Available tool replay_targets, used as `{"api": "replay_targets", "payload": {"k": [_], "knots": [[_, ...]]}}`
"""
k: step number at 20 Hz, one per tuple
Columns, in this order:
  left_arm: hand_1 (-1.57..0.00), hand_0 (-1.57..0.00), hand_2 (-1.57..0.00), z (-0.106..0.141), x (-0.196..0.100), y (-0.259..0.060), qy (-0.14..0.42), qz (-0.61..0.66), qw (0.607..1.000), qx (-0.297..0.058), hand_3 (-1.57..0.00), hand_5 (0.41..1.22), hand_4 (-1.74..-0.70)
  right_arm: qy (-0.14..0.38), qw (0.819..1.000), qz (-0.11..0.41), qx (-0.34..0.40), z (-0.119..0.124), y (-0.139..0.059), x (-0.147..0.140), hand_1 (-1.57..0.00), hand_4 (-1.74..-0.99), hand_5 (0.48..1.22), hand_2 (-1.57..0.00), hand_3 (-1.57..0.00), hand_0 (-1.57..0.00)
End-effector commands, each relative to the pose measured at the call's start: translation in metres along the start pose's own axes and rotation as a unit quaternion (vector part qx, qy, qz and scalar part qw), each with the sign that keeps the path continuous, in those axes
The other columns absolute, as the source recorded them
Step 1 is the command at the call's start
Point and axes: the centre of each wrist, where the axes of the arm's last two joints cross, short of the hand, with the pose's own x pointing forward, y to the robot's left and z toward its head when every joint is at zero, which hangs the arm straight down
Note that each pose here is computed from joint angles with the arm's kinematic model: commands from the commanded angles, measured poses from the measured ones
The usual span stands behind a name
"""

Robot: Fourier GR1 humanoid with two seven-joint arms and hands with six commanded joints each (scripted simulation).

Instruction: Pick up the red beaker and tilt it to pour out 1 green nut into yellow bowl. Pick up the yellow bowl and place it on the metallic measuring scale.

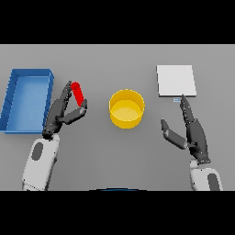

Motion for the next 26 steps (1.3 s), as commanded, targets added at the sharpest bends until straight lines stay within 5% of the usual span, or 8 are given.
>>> {"api": "replay_targets", "payload": {"k": [1,12,19,21,23,26], "knots": [[0.00,0.00,0.00,-0.005,-0.003,0.000,0.001,0.002,1.000,0.000,0.00,0.726,-1.36,-0.002,1.000,0.002,-0.002,0.000,0.001,0.001,0.00,-1.331,0.686,0.00,0.00,0.00],[0.00,0.00,0.00,-0.049,0.001,0.000,0.005,0.000,1.000,-0.005,0.00,0.703,-1.31,0.003,1.000,-0.007,-0.004,-0.002,-0.002,0.001,0.00,-1.329,0.684,0.00,0.00,0.00],[0.00,0.00,-0.03,-0.065,0.000,-0.006,-0.017,0.012,1.000,-0.014,0.00,0.752,-1.39,0.000,1.000,0.002,-0.008,0.000,-0.002,0.003,0.00,-1.295,0.683,0.00,0.00,0.00],[-0.28,-0.25,-0.31,-0.066,-0.002,-0.011,-0.008,0.027,1.000,-0.004,-0.22,0.795,-1.44,-0.003,1.000,0.002,-0.006,0.000,-0.002,0.004,0.00,-1.289,0.684,0.00,0.00,0.00],[-0.70,-0.68,-0.71,-0.072,0.003,-0.018,-0.005,0.025,1.000,0.013,-0.71,0.949,-1.44,0.000,1.000,0.005,-0.009,-0.002,-0.008,0.004,0.00,-1.285,0.683,0.00,0.00,0.00],[-1.13,-1.12,-1.13,-0.072,-0.002,-0.022,-0.016,0.001,1.000,0.019,-1.13,1.082,-1.44,-0.001,1.000,-0.001,-0.003,-0.003,-0.003,0.005,0.00,-1.290,0.684,0.00,0.00,0.00]]}}
